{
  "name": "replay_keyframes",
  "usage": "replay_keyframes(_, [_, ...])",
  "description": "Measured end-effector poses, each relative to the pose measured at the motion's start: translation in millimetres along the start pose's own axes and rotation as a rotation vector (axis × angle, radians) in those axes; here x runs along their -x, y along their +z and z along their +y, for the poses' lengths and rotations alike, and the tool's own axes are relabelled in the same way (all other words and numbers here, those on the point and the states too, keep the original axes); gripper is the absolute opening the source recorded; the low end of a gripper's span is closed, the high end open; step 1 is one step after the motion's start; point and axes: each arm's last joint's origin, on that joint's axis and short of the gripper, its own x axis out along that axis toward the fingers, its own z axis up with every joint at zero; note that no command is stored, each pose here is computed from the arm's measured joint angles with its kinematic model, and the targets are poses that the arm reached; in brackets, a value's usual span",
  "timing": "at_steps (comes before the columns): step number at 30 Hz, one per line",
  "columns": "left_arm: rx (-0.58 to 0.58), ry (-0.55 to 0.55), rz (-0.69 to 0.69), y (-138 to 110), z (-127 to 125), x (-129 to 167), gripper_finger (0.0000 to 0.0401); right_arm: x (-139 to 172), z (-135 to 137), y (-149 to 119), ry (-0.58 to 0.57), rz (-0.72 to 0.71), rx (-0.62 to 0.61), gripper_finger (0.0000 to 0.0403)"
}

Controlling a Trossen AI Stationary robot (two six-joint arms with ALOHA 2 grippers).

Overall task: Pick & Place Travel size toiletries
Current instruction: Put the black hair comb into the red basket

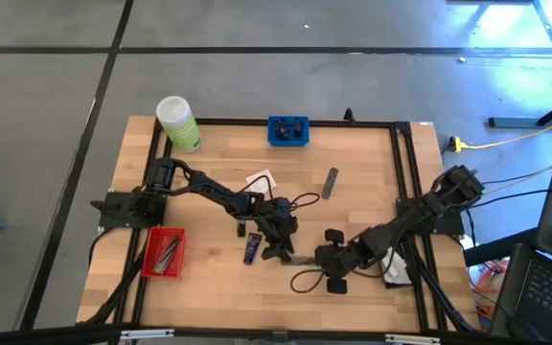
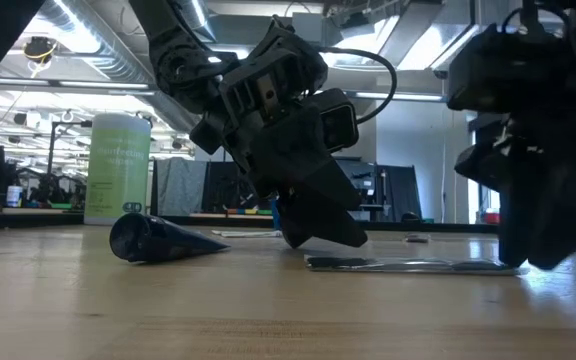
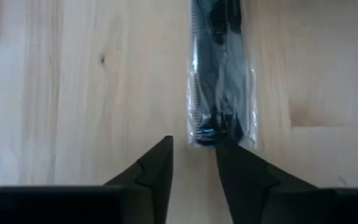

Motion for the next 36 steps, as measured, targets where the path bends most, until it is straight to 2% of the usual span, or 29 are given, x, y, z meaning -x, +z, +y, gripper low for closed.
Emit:
replay_keyframes(6, [0.0, 0.001, -0.001, 0.1, 0.2, 0.1, 0.0187, -6.1, 3.5, 0.7, -0.034, -0.009, 0.059, 0.0169])
replay_keyframes(10, [0.0, 0.001, -0.001, 0.1, 0.2, 0.1, 0.0187, -7.5, 4.9, 3.3, -0.057, -0.006, 0.085, 0.0184])
replay_keyframes(16, [0.0, 0.002, -0.001, 0.1, 0.2, 0.1, 0.0187, 0.7, 7.3, 10.1, -0.112, 0.063, 0.103, 0.017])
replay_keyframes(21, [0.0, 0.003, 0.0, 0.0, 0.3, 0.1, 0.0187, 4.8, 11.6, 19.6, -0.131, 0.022, 0.136, 0.015])
replay_keyframes(25, [0.002, 0.003, 0.003, -0.3, 0.3, 0.2, 0.0187, 2.9, 10.5, 20.4, -0.165, 0.003, 0.131, 0.0148])
replay_keyframes(36, [0.004, 0.004, 0.009, -0.9, 0.5, 0.2, 0.0187, -17.0, 7.7, 23.5, -0.128, 0.005, 0.132, 0.0214])
